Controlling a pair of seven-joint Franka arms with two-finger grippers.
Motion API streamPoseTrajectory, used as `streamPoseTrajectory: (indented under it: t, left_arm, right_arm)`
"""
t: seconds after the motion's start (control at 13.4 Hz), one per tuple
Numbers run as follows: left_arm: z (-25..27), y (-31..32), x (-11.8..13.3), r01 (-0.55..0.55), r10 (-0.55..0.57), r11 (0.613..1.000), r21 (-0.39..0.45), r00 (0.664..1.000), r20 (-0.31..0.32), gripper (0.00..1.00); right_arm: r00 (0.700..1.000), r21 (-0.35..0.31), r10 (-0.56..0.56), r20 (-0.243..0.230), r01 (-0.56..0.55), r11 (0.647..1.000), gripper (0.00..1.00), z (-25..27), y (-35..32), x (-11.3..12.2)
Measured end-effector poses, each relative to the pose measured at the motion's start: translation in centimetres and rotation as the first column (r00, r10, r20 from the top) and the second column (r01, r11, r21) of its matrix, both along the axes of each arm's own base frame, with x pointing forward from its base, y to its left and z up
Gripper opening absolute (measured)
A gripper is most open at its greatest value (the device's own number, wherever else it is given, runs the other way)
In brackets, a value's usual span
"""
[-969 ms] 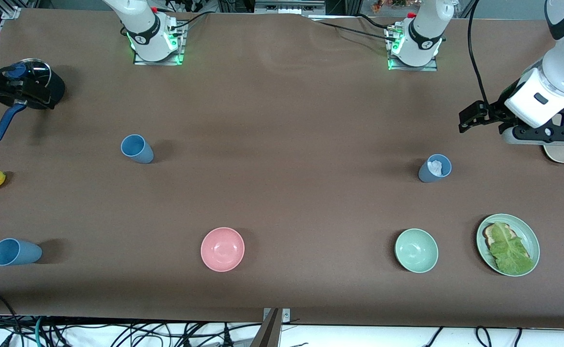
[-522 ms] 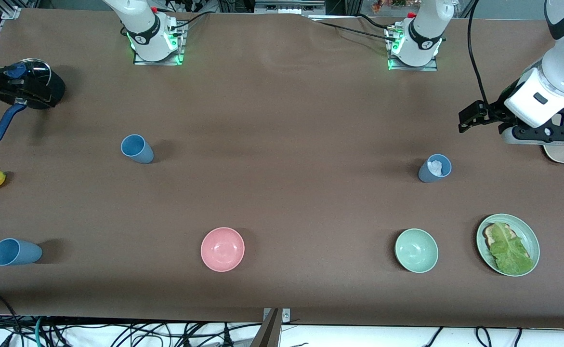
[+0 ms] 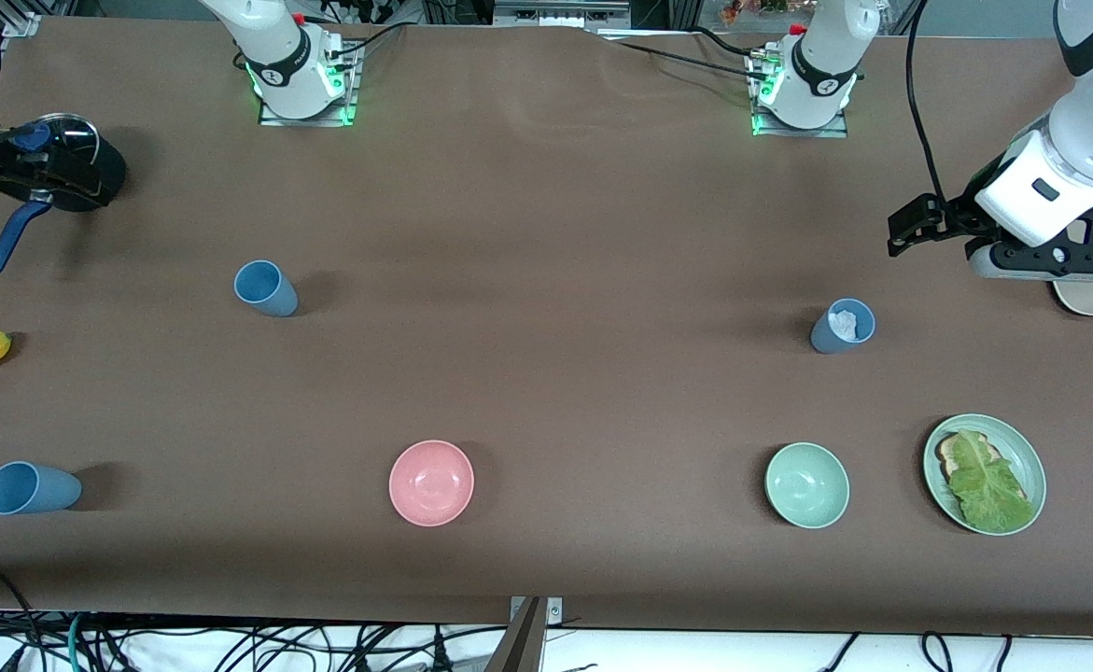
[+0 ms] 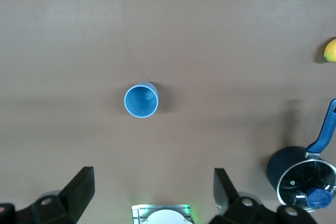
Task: Stack blue cups with both arms
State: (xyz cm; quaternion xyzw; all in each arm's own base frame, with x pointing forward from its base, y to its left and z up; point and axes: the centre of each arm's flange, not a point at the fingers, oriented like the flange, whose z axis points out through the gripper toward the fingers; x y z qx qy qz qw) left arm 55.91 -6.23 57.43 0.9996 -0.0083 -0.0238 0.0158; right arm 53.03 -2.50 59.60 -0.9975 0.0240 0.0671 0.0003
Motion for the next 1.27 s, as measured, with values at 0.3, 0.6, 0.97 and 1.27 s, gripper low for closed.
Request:
streamPoseTrajectory:
  t: [0.3, 0.6, 0.97, 1.27]
  left_arm:
    - [0.0, 0.0, 0.0, 0.021, -0.021, 1.000, -0.001, 1.000, 0.001, 1.00]
    - [0.0, -0.1, 0.0, 0.024, -0.024, 1.000, -0.001, 1.000, 0.000, 1.00]
    - [-1.2, 0.2, 0.3, 0.020, -0.020, 1.000, 0.001, 0.999, -0.034, 1.00]
    - [-2.6, 1.2, 0.7, 0.003, -0.003, 1.000, 0.004, 0.997, -0.071, 1.00]
  right_arm:
    - [1.000, 0.000, 0.000, -0.003, 0.000, 1.000, 1.00, 0.0, 0.0, 0.0]
    - [1.000, 0.000, 0.001, -0.004, -0.001, 1.000, 1.00, 0.0, 0.1, 0.0]
    - [1.000, 0.000, 0.002, -0.005, -0.002, 1.000, 1.00, 0.0, 0.1, 0.0]
    - [1.000, 0.000, 0.002, -0.005, -0.002, 1.000, 1.00, 0.0, 0.1, 0.0]
